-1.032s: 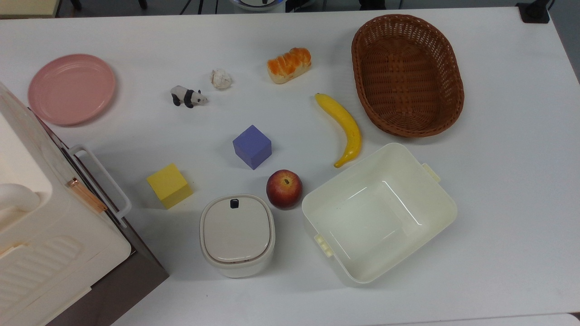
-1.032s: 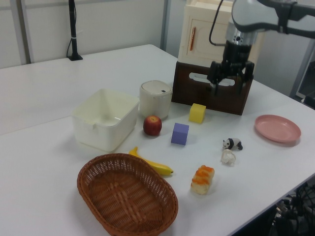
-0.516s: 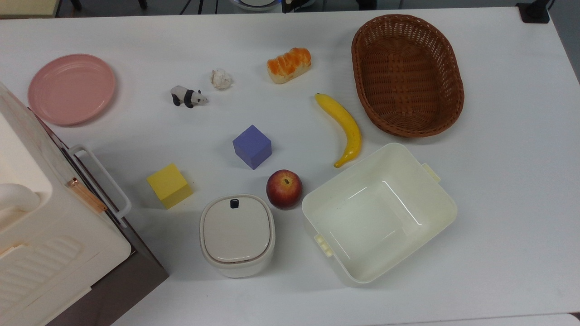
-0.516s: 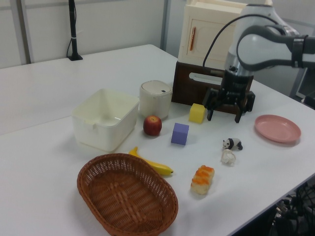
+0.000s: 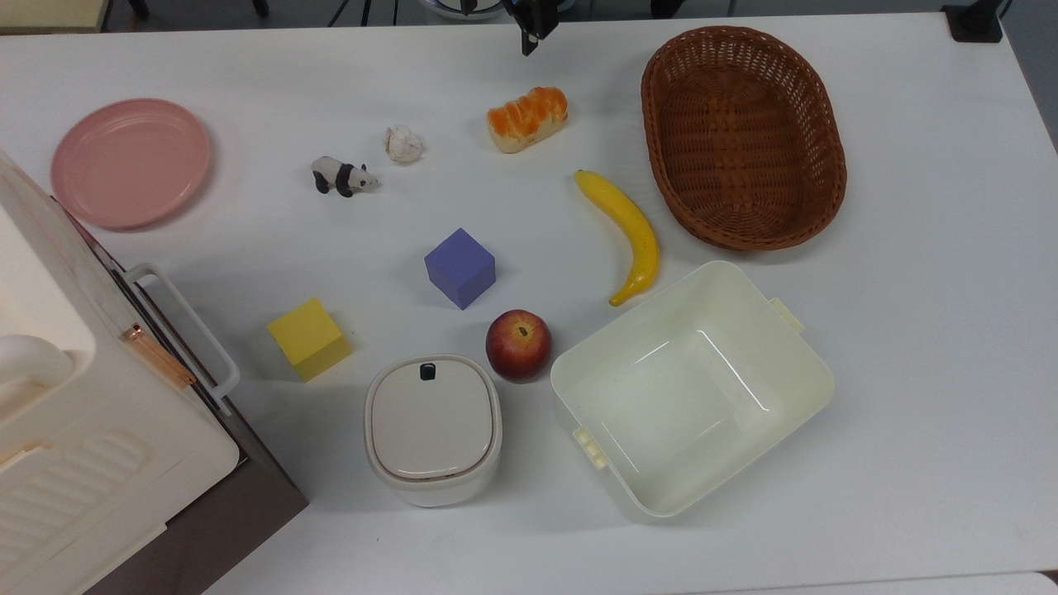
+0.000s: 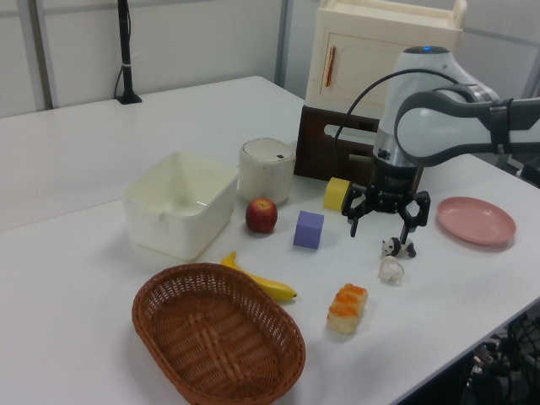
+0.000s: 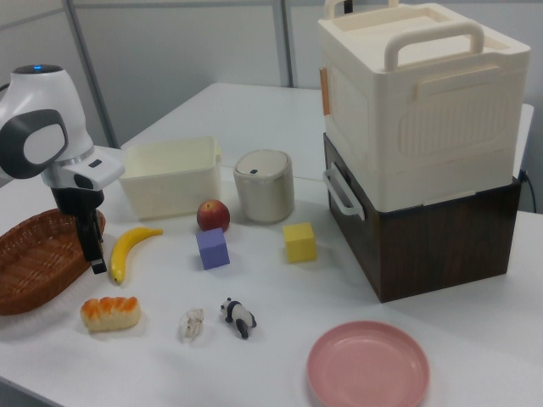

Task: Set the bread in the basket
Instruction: 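Lower the open gripper over the bread roll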

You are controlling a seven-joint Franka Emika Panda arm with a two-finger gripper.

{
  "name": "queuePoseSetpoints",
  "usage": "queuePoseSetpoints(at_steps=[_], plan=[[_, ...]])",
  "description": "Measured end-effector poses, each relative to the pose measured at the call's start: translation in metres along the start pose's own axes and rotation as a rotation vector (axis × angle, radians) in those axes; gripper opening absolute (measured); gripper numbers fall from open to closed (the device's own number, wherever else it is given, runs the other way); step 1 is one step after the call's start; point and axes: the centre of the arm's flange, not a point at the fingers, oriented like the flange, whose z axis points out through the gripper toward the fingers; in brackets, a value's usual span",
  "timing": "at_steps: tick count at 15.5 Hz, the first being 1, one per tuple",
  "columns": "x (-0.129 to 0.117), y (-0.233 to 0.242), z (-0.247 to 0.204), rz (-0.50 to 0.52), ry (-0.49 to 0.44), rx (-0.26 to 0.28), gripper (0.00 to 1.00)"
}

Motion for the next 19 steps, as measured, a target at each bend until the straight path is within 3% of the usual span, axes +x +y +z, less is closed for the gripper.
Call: queuePoseSetpoints(at_steps=[11,19], plan=[[-0.012,-0.026,0.064,-0.052,-0.031,-0.051,1.0],[-0.002,-0.036,0.11,-0.064,-0.034,-0.097,1.0]])
